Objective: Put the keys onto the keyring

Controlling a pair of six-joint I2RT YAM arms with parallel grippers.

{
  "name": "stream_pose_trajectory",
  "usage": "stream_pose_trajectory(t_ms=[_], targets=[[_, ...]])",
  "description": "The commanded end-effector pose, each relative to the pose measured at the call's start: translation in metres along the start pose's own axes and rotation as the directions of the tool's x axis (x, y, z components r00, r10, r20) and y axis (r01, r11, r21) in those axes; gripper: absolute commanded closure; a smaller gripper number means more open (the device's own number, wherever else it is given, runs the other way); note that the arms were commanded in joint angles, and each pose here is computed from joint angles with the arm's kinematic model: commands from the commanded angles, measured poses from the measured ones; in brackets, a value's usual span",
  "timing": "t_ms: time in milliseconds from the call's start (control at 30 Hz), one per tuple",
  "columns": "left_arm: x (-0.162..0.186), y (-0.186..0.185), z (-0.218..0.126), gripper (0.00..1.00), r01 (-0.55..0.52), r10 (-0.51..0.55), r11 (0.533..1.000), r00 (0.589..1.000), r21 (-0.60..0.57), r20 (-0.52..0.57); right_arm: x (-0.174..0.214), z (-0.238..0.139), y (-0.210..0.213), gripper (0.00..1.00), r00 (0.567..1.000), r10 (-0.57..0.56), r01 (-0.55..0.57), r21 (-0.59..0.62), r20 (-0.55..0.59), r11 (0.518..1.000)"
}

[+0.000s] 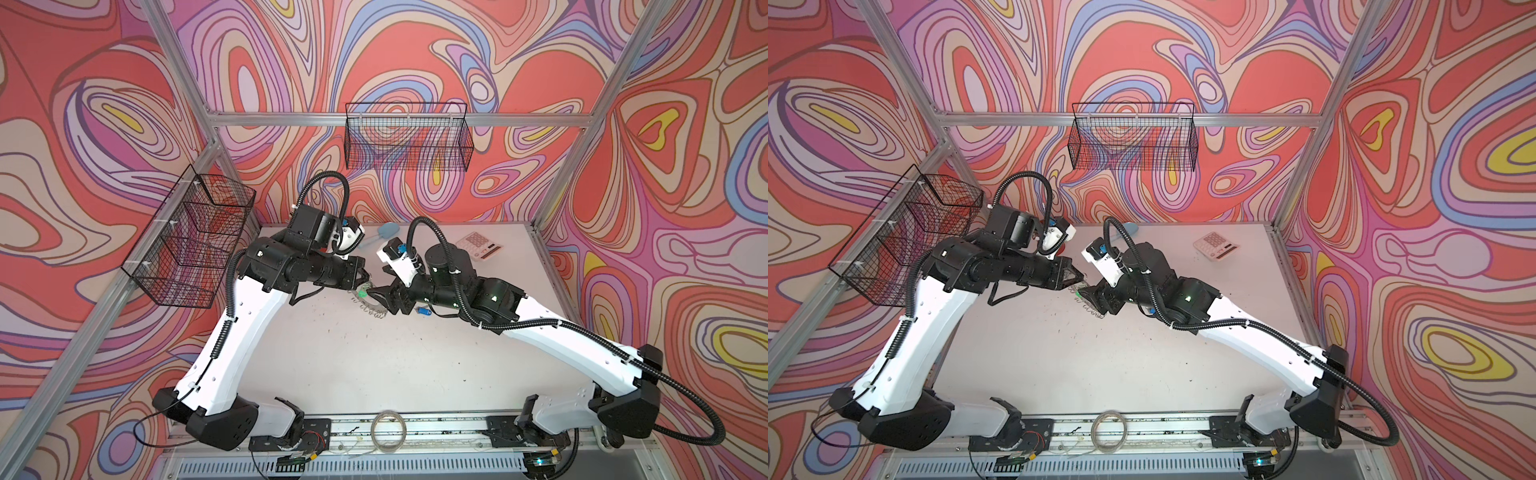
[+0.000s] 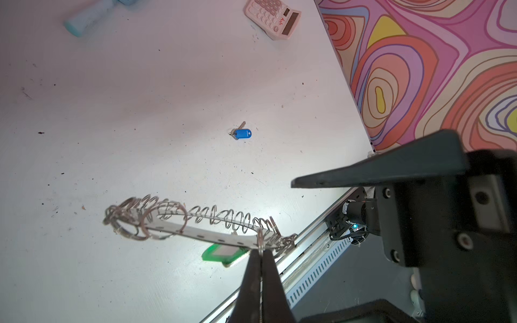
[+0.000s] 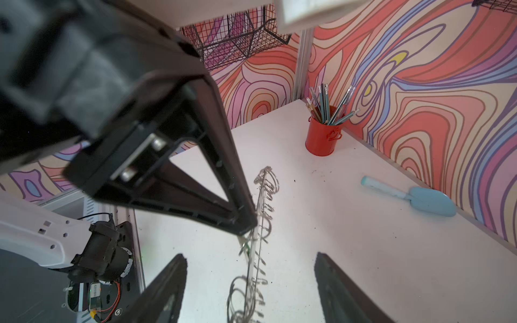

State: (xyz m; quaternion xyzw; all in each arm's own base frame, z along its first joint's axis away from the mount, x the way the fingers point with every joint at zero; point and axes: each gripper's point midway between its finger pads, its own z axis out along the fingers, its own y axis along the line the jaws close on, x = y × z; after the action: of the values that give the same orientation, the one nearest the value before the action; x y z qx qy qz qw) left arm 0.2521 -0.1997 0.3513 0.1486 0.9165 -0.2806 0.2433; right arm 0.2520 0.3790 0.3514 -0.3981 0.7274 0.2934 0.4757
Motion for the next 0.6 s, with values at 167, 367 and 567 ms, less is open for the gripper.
stream_pose_trajectory(t_ms=[167,367,567], targets=[[-0.005,-0.015,-0.022,1.00,0.021,-0.024,0.999,0.997,0.042,0.069,-0.011,0.007,-0.004,0.30,0.999,-0.005,0.004,0.031,0.054,1.000],[0.002,-0.019,-0.025,1.00,0.021,-0.025,0.997,0.998,0.069,0.052,-0.006,0.010,-0.016,0.41,0.999,-0.002,-0.002,0.103,0.040,0.995],[0.006,-0.020,-0.032,1.00,0.021,-0.025,0.998,0.998,0.065,0.060,-0.002,0.002,-0.032,0.55,0.999,-0.044,0.043,0.197,0.001,0.980]])
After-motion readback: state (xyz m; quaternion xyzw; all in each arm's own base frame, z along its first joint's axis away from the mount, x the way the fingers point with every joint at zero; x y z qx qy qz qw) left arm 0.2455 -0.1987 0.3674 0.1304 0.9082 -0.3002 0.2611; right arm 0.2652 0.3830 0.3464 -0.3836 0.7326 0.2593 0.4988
